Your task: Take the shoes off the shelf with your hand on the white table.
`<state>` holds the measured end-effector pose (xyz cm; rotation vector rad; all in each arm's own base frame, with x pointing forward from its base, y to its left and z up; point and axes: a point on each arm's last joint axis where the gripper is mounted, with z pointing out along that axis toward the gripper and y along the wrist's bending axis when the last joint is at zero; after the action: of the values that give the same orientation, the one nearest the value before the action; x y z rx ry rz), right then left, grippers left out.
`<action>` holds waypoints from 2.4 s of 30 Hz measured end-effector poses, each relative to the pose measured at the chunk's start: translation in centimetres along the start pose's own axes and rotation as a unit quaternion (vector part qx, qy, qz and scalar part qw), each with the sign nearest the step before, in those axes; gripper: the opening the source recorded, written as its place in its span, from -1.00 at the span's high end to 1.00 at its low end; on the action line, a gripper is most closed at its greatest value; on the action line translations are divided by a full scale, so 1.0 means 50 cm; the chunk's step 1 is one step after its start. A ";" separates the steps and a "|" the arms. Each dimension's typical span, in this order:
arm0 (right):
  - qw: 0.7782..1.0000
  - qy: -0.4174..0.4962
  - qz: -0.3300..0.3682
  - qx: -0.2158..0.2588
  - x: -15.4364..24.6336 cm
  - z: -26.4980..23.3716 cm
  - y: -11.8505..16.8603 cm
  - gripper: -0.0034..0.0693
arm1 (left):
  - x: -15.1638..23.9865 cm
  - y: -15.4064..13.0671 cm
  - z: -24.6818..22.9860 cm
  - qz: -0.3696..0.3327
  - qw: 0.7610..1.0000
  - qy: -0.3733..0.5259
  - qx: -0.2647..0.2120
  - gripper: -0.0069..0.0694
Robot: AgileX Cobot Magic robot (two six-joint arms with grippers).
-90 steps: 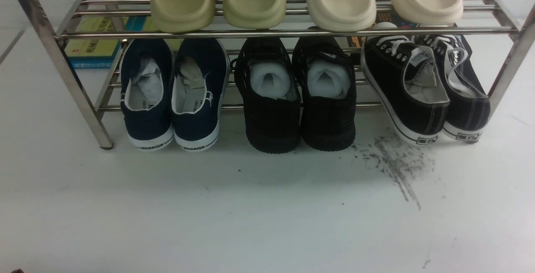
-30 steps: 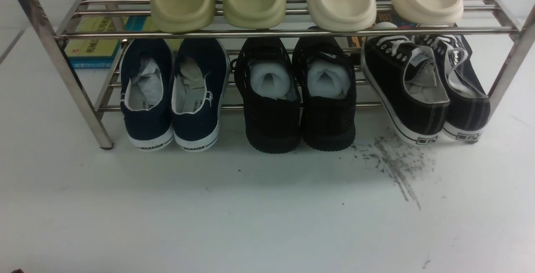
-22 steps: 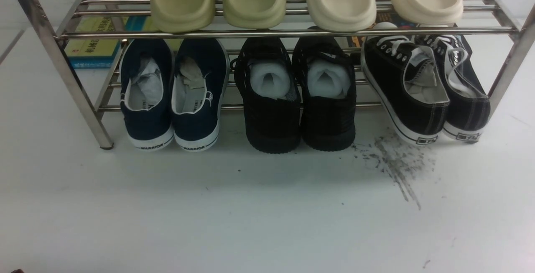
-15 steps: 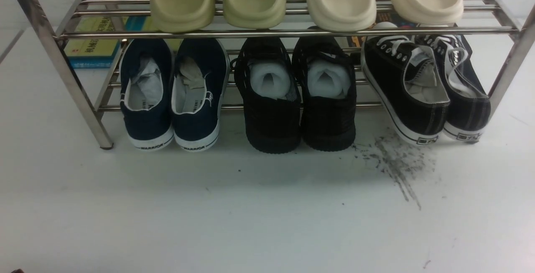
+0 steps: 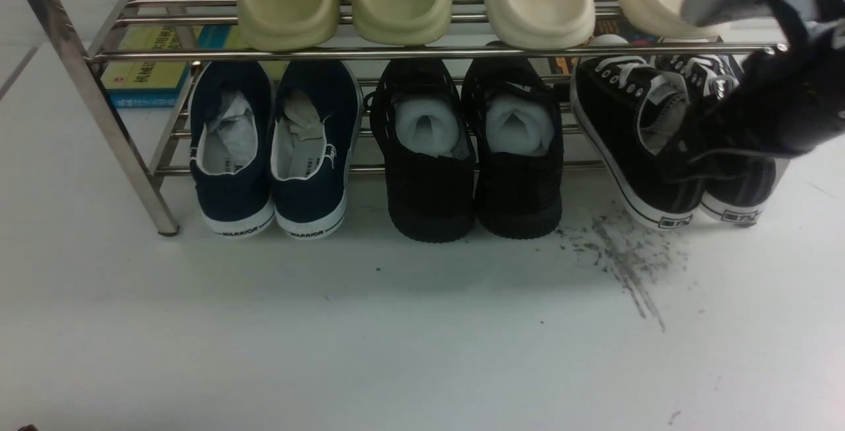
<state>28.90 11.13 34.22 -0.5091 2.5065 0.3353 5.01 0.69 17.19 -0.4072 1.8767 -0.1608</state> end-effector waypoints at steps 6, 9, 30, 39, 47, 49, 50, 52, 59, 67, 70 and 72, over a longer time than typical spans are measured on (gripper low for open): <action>0.997 0.031 -0.024 0.063 -0.038 0.070 -0.008 -0.37 | 0.000 0.000 0.000 0.000 1.000 0.000 0.000 0.19; 0.995 0.052 -0.026 0.085 -0.041 0.117 -0.023 -0.37 | 0.000 0.000 0.000 0.000 1.000 0.000 0.000 0.19; 0.986 0.064 -0.082 0.129 -0.043 0.245 -0.052 0.24 | 0.000 0.000 0.000 0.000 1.000 0.000 0.000 0.19; 0.986 0.069 -0.078 0.129 -0.052 0.245 -0.049 0.89 | 0.000 0.000 0.000 0.000 1.000 0.000 0.000 0.19; 0.987 0.086 -0.068 0.120 -0.073 0.214 -0.042 0.89 | 0.000 0.000 0.000 0.000 1.000 0.000 0.000 0.19; 0.987 0.088 -0.067 0.117 -0.073 0.202 -0.039 0.89 | 0.000 0.000 0.000 0.000 1.000 0.000 0.000 0.19; 0.988 0.090 -0.061 0.111 -0.072 0.183 -0.035 0.89 | 0.000 0.000 0.000 0.000 1.000 0.000 0.000 0.19; 0.988 0.092 -0.057 0.108 -0.071 0.159 -0.032 0.89 | 0.000 0.000 0.000 0.000 1.000 0.000 0.000 0.19; 0.990 0.099 -0.052 0.081 -0.061 0.081 -0.013 0.89 | 0.000 0.000 0.000 0.000 1.000 0.000 0.000 0.19; 0.993 0.104 -0.044 0.037 -0.041 -0.011 0.016 0.89 | 0.000 0.000 0.000 0.000 1.000 0.000 0.000 0.19; 0.996 0.079 -0.043 0.024 -0.031 -0.074 0.031 0.88 | 0.000 0.000 0.000 0.000 1.000 0.000 0.000 0.19; 0.997 0.052 -0.045 0.021 -0.025 -0.115 0.038 0.88 | 0.000 0.000 0.000 0.000 1.000 0.000 0.000 0.19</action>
<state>26.36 11.24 39.85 -0.6344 2.5750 0.2260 5.01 0.69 17.19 -0.4072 1.8767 -0.1608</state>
